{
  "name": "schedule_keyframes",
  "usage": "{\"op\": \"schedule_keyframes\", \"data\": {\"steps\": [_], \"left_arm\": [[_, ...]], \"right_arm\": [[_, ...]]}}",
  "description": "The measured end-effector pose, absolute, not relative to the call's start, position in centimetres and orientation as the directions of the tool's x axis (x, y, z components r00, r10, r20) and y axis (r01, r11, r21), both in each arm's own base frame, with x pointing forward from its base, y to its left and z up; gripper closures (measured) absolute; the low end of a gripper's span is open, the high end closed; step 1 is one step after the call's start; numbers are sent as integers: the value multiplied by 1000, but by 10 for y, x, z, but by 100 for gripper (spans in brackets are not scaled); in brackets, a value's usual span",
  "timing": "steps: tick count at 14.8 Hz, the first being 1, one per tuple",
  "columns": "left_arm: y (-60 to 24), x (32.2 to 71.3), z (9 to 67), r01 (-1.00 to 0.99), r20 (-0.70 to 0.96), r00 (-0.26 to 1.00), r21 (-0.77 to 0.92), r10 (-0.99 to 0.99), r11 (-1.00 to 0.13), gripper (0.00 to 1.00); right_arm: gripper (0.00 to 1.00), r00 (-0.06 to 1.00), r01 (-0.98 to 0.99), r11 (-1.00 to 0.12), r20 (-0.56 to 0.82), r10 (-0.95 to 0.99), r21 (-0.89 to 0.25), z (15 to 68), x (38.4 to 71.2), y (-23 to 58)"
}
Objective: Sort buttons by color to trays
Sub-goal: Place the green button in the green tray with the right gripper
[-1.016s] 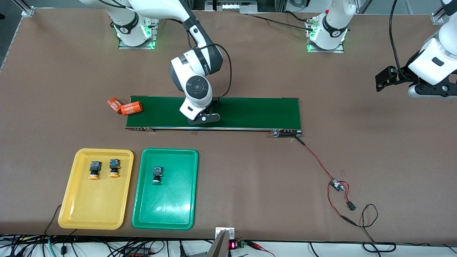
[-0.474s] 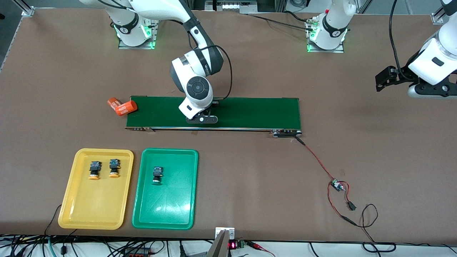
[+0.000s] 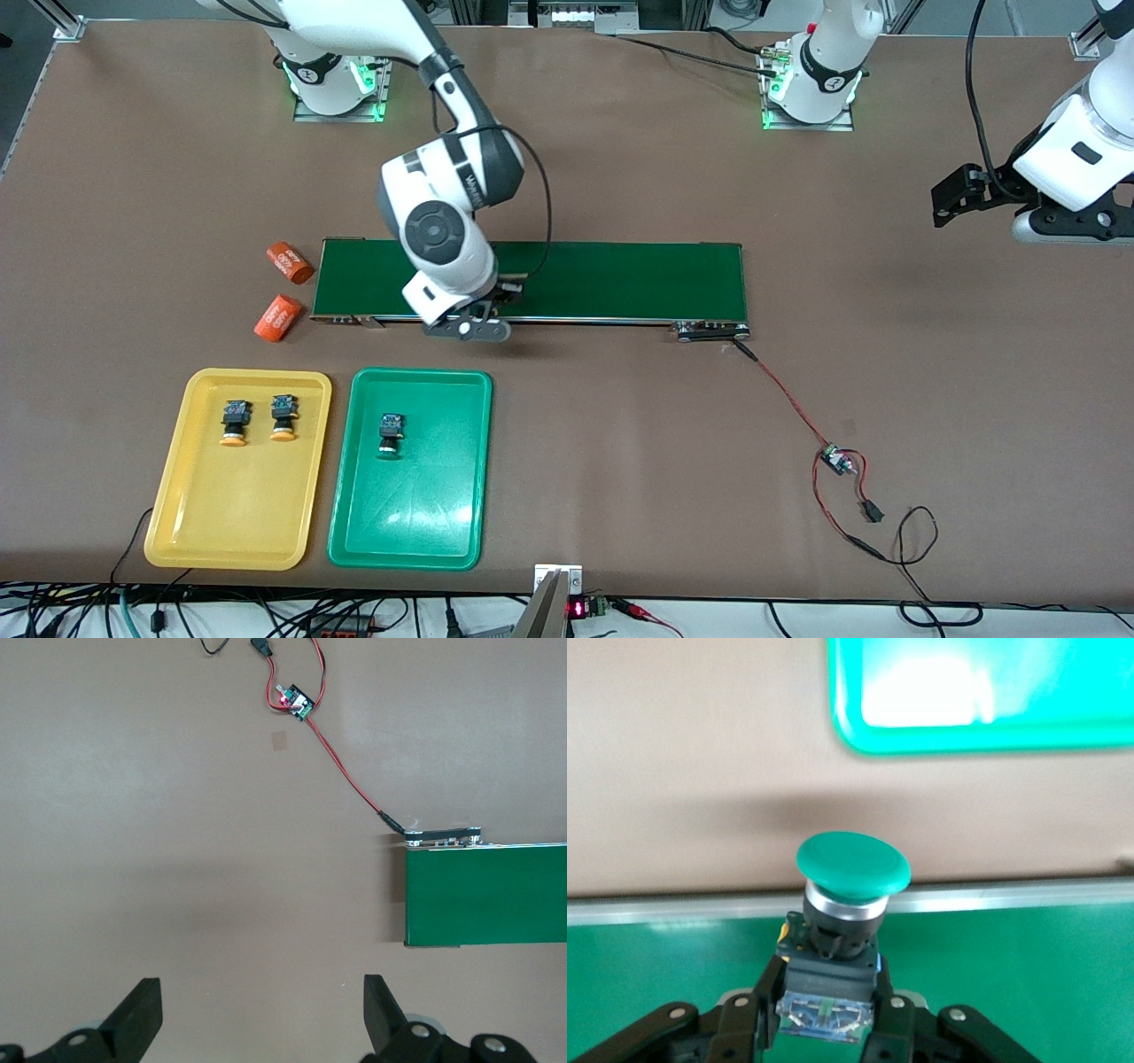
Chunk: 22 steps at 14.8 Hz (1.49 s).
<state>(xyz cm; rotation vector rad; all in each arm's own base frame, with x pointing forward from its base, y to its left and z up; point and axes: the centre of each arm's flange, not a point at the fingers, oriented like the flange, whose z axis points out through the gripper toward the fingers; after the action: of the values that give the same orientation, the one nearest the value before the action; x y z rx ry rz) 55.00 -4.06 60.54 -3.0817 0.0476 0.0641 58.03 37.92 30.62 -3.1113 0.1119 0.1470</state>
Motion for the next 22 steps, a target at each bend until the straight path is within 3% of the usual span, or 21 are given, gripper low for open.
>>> {"op": "schedule_keyframes", "data": {"steps": [7,16,22], "left_arm": [[-41,550,605,-32,-43,999,-58,-30,-998,0],[-41,550,605,-32,-43,999,-58,-30,-998,0],[-41,550,605,-32,-43,999,-58,-30,-998,0]], "right_arm": [[59,999,44,-999,-1,44,-26,280,656,312],[59,970,183,-983,156,184,16,216,706,272],[59,962,209,-978,176,210,23,198,714,279]]}}
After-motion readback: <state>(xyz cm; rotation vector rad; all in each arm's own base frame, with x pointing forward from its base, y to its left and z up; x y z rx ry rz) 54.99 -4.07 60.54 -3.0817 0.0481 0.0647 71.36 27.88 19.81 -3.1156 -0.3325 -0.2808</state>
